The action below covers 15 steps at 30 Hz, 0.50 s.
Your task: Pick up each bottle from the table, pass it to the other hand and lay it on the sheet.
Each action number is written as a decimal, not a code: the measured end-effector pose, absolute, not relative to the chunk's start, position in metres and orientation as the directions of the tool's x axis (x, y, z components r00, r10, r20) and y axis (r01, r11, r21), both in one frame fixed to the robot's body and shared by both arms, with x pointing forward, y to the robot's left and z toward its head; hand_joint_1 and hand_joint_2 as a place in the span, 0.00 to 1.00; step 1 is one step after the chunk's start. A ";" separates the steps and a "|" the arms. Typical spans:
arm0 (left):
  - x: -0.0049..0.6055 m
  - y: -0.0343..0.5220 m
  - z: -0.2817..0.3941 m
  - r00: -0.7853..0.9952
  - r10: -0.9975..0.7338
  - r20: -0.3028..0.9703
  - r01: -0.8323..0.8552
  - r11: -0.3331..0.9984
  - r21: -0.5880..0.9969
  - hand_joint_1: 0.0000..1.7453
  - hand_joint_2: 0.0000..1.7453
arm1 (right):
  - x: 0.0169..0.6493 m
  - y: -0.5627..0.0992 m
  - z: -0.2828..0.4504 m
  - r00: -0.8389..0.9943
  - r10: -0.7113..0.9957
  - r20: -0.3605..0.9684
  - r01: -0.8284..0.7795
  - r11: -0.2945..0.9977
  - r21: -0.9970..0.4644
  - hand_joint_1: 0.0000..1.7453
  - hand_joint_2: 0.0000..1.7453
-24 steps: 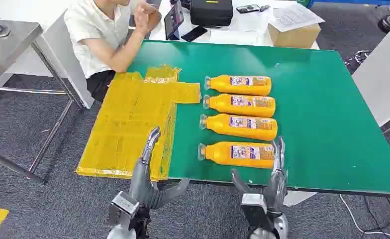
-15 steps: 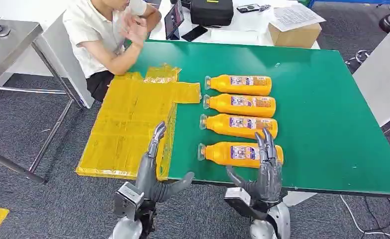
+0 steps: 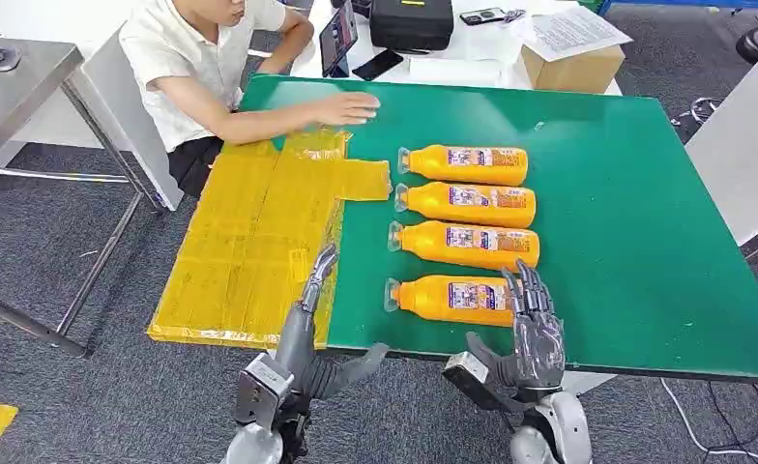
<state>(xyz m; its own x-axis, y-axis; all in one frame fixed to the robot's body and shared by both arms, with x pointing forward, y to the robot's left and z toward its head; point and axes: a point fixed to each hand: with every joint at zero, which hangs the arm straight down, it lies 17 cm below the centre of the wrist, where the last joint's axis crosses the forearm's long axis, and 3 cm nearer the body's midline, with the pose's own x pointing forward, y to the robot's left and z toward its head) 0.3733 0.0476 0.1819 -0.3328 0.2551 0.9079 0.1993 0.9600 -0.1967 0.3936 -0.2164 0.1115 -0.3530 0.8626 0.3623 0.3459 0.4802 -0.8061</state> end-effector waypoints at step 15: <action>0.371 0.042 0.181 -0.316 0.243 0.917 0.220 0.959 -0.178 0.00 1.00 | 0.409 -0.245 0.074 -0.275 0.939 0.206 0.288 0.285 -0.914 0.00 1.00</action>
<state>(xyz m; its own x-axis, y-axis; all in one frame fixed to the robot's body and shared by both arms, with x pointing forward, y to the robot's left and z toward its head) 0.3708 0.0416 0.1810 -0.3157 0.2425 0.9174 0.2203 0.9591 -0.1778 0.4091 -0.2446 0.0737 -0.2749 0.9392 0.2059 0.2880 0.2848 -0.9143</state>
